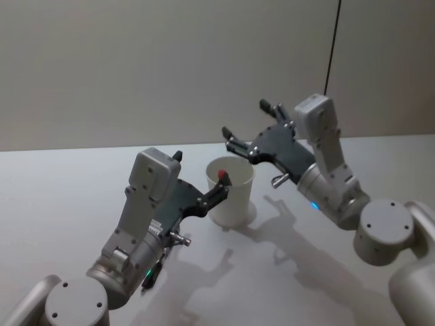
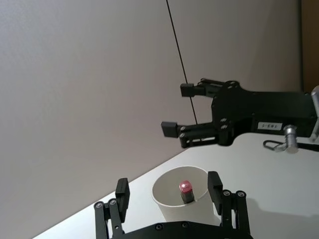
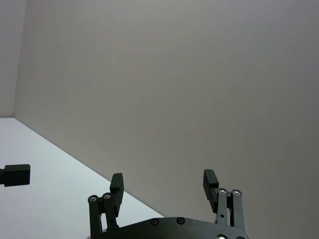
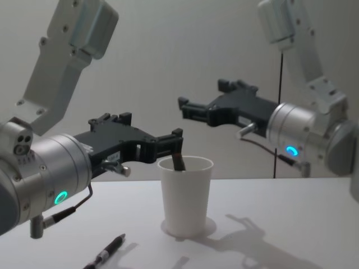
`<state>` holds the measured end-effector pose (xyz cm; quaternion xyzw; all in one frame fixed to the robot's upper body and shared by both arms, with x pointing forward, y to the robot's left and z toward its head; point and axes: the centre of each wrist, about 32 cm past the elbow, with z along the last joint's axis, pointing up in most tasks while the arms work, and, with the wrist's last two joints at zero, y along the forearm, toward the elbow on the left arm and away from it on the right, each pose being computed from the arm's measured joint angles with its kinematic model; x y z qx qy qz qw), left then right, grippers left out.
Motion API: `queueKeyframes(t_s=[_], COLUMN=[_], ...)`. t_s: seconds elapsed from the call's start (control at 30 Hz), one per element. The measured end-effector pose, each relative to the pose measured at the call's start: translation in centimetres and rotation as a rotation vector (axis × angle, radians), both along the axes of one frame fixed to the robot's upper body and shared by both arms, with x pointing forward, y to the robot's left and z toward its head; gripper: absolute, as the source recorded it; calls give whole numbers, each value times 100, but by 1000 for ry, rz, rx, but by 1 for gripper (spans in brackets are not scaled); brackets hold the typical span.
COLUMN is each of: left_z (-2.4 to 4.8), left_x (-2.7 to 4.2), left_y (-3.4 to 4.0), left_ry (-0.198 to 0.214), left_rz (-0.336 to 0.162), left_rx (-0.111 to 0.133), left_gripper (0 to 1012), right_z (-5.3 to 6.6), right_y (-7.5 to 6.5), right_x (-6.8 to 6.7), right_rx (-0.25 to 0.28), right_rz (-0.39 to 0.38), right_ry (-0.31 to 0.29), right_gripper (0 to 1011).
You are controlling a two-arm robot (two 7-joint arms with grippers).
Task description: Place the pen into the pen holder.
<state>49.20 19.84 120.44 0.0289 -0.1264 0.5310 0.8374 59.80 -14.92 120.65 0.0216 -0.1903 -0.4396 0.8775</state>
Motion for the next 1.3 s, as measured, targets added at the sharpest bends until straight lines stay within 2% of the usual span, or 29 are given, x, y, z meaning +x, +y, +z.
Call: queueKeyframes(t_s=[0.33,0.47,0.87,1.3], left_z=[0,0,0,0], left_x=[0,0,0,0], left_y=[0,0,0,0], left_ry=[0,0,0,0], left_rz=[0,0,0,0], left_rx=[0,0,0,0], left_gripper=[1000,1000,1000,1000], right_z=[114,153,184,184], right_y=[-86,-130,-258,-327], right_x=[-246,-392,-794,-1085], right_rx=[20,36,76,97], right_rz=[-97,-156,-288,-368], right_ry=[-25,-26,9,36], right_gripper=[1001,1001,1001,1001])
